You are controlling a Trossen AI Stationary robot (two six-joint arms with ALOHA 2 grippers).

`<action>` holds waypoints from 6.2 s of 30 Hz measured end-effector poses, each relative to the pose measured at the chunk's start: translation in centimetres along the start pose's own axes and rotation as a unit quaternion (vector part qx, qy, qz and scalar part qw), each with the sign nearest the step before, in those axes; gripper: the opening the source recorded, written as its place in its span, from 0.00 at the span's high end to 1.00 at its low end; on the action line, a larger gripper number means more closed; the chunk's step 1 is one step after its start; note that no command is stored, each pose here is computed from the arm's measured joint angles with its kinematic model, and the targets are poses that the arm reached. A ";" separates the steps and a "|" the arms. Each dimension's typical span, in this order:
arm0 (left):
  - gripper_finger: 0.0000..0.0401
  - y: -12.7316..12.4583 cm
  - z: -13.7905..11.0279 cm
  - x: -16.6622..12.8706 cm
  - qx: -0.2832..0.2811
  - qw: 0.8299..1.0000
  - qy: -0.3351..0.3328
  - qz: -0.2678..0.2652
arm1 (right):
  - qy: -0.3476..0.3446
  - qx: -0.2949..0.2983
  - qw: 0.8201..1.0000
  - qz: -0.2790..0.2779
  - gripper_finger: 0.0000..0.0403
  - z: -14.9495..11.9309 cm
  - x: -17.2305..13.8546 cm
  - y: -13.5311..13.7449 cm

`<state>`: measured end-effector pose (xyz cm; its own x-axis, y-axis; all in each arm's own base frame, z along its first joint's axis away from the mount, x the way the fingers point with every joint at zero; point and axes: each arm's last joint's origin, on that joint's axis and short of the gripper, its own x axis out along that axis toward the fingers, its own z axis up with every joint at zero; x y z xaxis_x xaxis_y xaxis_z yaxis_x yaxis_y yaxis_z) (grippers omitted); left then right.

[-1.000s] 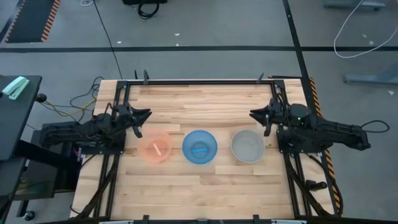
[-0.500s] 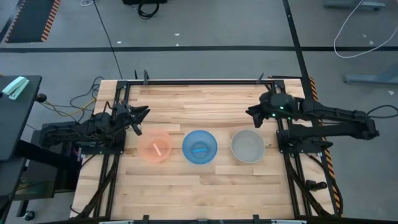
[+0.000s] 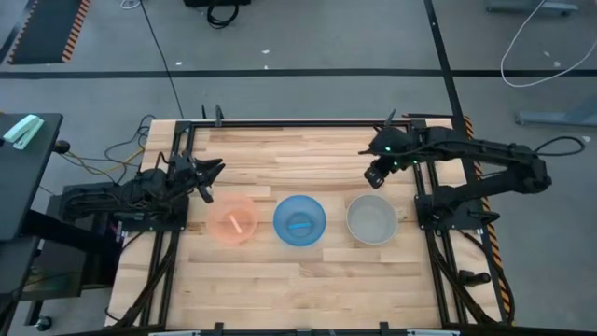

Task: Nest bowls inside each other
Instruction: Stack the orange bowl on top of the gray bowl, then adjust the blue bowl

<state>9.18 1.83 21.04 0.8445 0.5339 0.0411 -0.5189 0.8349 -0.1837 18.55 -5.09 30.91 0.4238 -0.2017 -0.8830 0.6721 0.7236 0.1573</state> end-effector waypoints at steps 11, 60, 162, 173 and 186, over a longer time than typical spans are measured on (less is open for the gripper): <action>0.77 0.6 -0.3 -0.1 0.006 0.996 0.001 0.092 | 0.021 -0.055 0.998 0.035 0.69 7.4 2.0 4.7; 0.78 1.2 -1.5 -0.3 -0.001 0.986 0.042 0.162 | -0.018 -0.249 0.948 0.196 0.69 14.5 15.1 24.7; 0.91 1.0 -2.2 -1.2 -0.122 0.954 0.254 0.105 | 0.096 -0.333 0.931 0.115 0.71 11.1 17.6 22.2; 0.91 0.7 -3.1 -0.6 -0.109 0.936 0.309 0.126 | -0.013 -0.340 0.930 0.142 0.79 12.3 16.0 23.9; 0.90 1.1 -2.9 -0.5 -0.082 0.944 0.256 0.190 | -0.139 -0.360 0.892 0.238 0.78 15.4 15.6 24.6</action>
<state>8.60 2.10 18.02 0.5761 0.6211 -0.5314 -0.8056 0.5417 -0.2402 51.03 -0.64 27.81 0.7577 0.1574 -0.6333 -0.1447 0.9868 0.0722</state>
